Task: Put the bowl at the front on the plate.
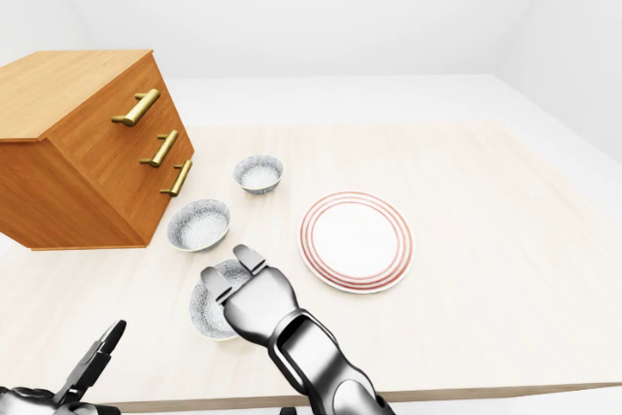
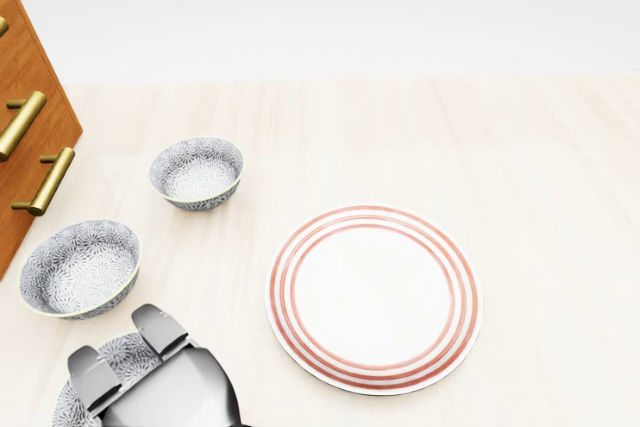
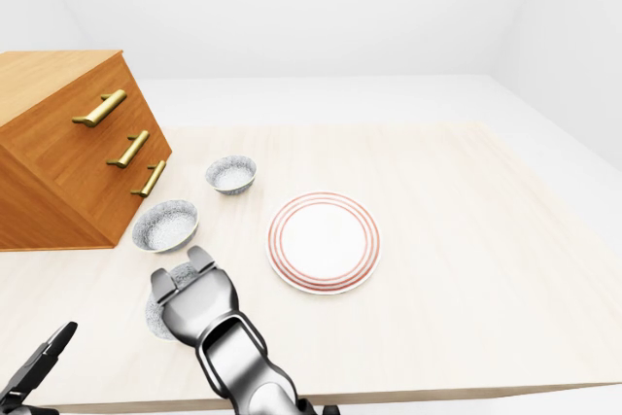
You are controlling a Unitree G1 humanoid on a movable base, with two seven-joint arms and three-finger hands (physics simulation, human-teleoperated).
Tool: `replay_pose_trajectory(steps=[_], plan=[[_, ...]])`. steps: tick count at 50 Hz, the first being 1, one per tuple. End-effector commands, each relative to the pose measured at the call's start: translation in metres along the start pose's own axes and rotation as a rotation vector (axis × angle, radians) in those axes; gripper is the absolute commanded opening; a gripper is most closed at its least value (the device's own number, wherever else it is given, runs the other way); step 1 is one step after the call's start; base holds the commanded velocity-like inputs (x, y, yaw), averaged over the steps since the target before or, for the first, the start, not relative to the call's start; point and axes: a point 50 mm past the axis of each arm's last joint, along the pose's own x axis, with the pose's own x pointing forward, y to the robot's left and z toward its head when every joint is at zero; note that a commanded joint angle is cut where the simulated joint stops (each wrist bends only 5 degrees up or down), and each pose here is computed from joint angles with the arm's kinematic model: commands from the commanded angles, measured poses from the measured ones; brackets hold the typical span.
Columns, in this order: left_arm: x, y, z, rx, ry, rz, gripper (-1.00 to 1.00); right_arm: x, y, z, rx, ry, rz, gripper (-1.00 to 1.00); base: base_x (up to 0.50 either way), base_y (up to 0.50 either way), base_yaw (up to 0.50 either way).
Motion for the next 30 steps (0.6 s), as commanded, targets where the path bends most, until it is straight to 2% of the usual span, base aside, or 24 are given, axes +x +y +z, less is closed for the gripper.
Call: replay_pose_trajectory(steps=[1, 19, 23, 30], plan=[[0.000, 0.000, 0.000, 0.000, -0.002, -0.002, 1.00, 0.001, 0.001, 0.002, -0.001, -0.022, 0.005, 1.00, 0.00, 0.00, 0.00], [0.000, 0.000, 0.000, 0.000, -0.002, -0.002, 1.00, 0.001, 0.001, 0.002, -0.001, -0.022, 0.005, 1.00, 0.00, 0.00, 0.00], [0.000, 0.000, 0.001, 0.000, -0.003, -0.001, 1.00, 0.004, 0.004, 0.012, -0.042, -0.042, 0.027, 1.00, 0.00, 0.00, 0.00], [0.000, 0.000, 0.000, -0.001, -0.004, -0.001, 1.00, 0.002, 0.005, 0.015, -0.036, -0.052, 0.024, 1.00, 0.00, 0.00, 0.00]])
